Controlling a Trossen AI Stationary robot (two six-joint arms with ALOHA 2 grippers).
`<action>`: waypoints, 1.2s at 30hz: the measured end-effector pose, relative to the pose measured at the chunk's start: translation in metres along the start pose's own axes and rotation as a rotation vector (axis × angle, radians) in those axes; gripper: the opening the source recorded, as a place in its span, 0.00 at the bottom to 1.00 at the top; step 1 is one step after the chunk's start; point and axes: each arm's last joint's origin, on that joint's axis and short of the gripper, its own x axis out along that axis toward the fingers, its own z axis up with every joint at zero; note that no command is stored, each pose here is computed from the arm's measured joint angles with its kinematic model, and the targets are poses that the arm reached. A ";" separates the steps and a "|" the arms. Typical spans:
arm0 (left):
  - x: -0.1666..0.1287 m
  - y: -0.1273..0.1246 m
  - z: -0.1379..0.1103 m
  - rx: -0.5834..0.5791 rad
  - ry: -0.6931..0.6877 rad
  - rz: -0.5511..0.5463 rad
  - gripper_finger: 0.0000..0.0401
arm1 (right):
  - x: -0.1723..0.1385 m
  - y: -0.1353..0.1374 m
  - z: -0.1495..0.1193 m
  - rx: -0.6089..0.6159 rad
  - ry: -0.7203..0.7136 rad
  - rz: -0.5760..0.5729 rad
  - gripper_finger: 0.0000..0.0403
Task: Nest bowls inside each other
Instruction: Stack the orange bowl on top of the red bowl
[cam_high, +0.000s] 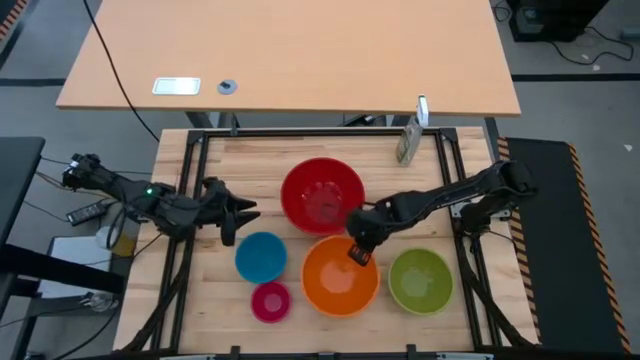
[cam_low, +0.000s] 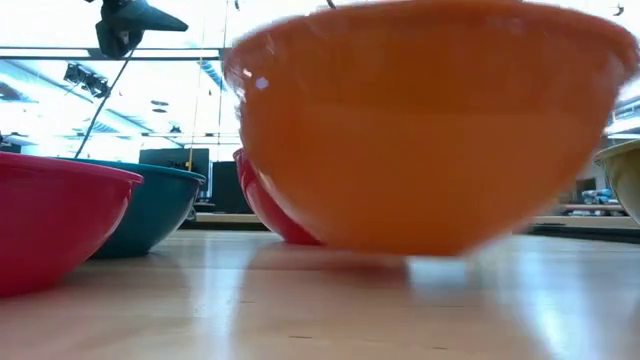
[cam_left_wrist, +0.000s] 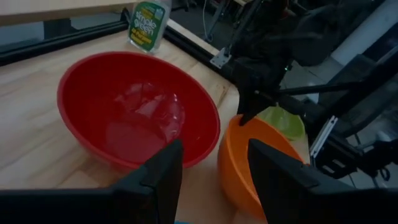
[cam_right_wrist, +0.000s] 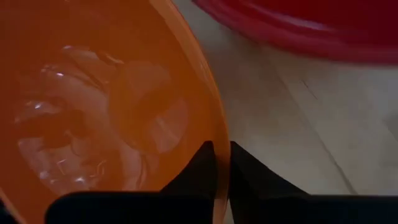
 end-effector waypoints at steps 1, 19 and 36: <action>-0.001 0.000 0.000 -0.001 -0.002 -0.002 0.46 | -0.003 0.000 0.002 0.002 -0.010 0.026 0.06; -0.005 -0.003 0.009 -0.060 -0.063 -0.060 0.46 | -0.083 -0.070 0.065 0.263 -0.338 0.062 0.09; -0.001 0.016 -0.004 -0.087 0.115 0.063 0.47 | -0.061 -0.138 0.101 0.272 -0.255 -0.036 0.32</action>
